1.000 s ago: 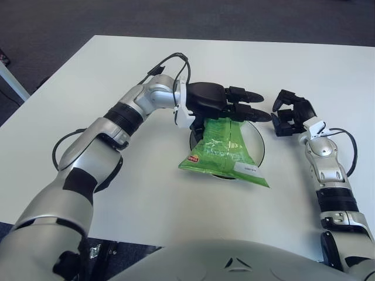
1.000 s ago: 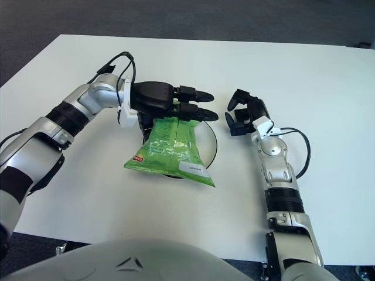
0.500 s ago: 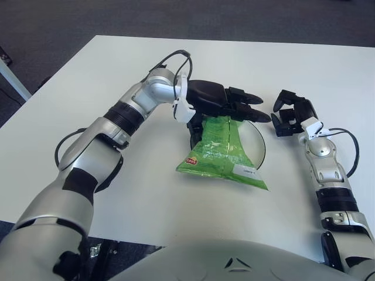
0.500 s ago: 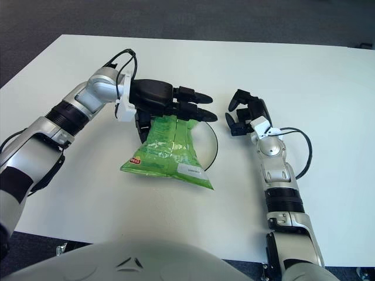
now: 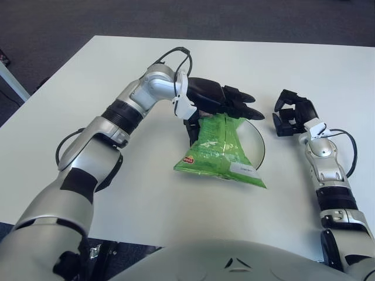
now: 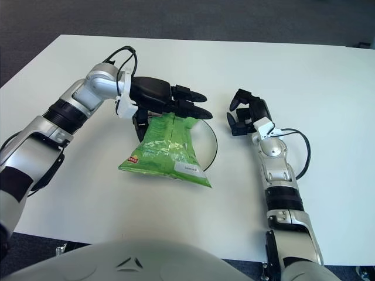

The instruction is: Put the snack into the plate.

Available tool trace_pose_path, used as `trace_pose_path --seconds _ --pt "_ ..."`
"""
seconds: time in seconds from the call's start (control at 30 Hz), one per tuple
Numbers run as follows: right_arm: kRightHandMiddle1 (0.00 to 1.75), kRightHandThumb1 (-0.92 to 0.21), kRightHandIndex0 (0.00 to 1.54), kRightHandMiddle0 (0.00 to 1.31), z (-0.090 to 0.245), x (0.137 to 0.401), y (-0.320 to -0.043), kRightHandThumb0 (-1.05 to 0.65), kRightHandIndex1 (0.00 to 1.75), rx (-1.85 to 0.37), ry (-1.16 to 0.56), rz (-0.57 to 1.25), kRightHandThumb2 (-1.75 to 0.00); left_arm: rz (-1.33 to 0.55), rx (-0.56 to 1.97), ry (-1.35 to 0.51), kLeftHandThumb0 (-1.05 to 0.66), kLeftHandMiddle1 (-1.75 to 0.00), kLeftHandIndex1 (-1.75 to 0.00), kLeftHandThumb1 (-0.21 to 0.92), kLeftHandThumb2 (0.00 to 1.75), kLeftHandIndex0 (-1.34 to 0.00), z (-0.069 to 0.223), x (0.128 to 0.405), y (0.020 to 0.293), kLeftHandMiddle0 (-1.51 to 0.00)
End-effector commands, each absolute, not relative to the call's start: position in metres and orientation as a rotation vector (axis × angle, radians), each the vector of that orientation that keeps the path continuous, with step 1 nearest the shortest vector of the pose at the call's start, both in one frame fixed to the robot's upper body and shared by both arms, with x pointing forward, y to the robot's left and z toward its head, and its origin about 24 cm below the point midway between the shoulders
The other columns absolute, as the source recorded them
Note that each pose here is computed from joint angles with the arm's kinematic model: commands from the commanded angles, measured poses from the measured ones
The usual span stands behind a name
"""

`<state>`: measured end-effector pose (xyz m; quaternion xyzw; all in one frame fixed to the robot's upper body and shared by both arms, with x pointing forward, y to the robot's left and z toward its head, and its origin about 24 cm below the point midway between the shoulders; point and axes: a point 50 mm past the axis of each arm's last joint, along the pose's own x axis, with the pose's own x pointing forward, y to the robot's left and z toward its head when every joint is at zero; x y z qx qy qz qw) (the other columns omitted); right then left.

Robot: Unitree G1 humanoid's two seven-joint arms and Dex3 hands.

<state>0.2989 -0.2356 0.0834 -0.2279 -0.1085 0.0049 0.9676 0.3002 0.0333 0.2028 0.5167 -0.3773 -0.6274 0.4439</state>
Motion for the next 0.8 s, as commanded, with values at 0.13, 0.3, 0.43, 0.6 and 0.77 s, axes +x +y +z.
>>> trace_pose_path --seconds 0.13,0.3,0.43,0.6,0.77 --pt "1.75 -0.20 1.37 0.71 0.0684 0.2865 -0.2334 -0.53 1.75 -0.489 -0.193 0.019 -1.46 -1.574 1.353 -0.911 -0.63 0.00 0.00 0.39 0.78 0.00 0.2188 0.3008 0.0335 0.00" --pt "1.75 -0.20 1.39 0.71 0.0685 0.2858 -0.2313 -0.53 1.75 -0.476 -0.183 0.026 -1.46 -1.568 1.366 -0.905 -0.43 0.00 0.00 0.30 0.97 0.00 0.2198 0.3022 0.0323 0.00" --pt "1.75 -0.22 1.38 0.70 0.0683 0.2855 -0.2306 -0.53 1.75 -0.460 -0.159 0.032 -1.44 -1.569 1.375 -0.907 -0.37 0.00 0.00 0.27 1.02 0.00 0.2197 0.3022 0.0312 0.00" --pt "1.75 -0.24 1.37 0.68 0.0686 0.2851 -0.2302 -0.52 1.75 -0.449 -0.147 0.041 -1.42 -1.580 1.412 -0.903 -0.35 0.00 0.00 0.26 1.04 0.00 0.2206 0.3035 0.0304 0.00" --pt "1.75 -0.25 1.37 0.67 0.0686 0.2851 -0.2302 -0.51 1.75 -0.436 -0.138 0.048 -1.40 -1.584 1.377 -0.935 -0.34 0.00 0.00 0.28 1.04 0.00 0.2201 0.3035 0.0299 0.00"
